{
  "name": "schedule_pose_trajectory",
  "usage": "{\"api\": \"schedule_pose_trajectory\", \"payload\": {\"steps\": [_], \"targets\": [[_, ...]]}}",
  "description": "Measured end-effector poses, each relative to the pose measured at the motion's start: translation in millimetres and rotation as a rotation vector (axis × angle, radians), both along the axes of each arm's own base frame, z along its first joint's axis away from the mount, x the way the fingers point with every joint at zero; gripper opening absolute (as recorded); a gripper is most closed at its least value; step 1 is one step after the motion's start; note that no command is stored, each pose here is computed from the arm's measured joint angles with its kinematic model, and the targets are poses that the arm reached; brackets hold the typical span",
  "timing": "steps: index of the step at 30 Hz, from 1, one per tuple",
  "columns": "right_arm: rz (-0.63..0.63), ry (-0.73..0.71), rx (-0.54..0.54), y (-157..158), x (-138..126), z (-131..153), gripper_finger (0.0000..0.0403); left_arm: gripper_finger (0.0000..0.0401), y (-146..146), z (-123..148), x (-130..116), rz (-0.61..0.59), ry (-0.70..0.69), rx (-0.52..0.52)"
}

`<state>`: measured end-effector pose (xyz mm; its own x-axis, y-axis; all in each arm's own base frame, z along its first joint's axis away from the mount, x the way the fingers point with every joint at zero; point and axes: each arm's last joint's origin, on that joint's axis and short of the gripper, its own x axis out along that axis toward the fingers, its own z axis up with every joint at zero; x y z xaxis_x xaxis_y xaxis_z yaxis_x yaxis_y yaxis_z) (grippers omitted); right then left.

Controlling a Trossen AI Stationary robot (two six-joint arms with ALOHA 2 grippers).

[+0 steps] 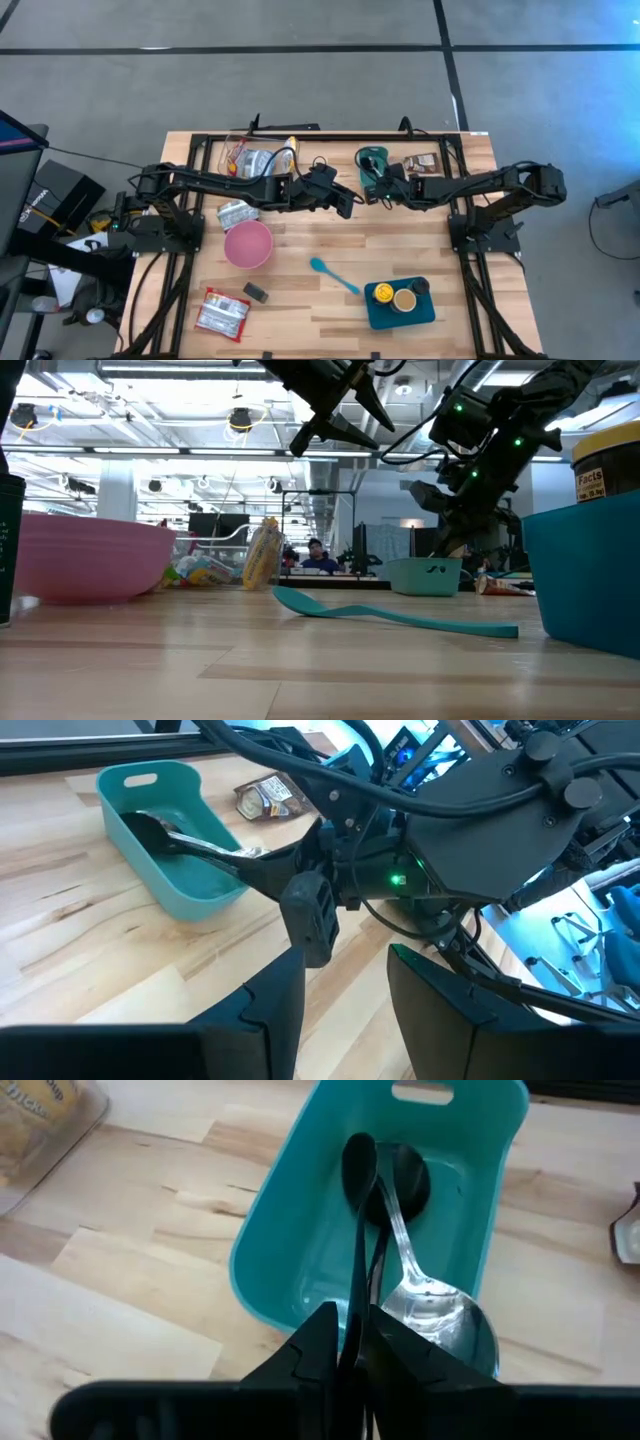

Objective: Pick & Place Food Item
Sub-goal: Put the black spoon into the green bin, then put the blue baby spoon into the green bin

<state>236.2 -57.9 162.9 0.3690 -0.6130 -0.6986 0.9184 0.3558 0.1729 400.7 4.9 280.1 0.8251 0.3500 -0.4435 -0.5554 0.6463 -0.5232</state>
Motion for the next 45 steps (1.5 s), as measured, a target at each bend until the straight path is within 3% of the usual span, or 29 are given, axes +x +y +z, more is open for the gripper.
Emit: {"api": "schedule_pose_trajectory", "payload": {"steps": [10,27,45], "targets": [[0.013,0.025,0.024,1,-2,-1,0.0043,0.014,0,0,0,0.001,0.0,0.0],[0.016,0.02,0.03,-4,-21,20,0.0043,0.014,0,0,0,0.004,0.0,0.002],[0.07,0.075,0.035,-10,-19,33,0.0098,0.014,0,0,0,0.004,0.0,0.002]]}}
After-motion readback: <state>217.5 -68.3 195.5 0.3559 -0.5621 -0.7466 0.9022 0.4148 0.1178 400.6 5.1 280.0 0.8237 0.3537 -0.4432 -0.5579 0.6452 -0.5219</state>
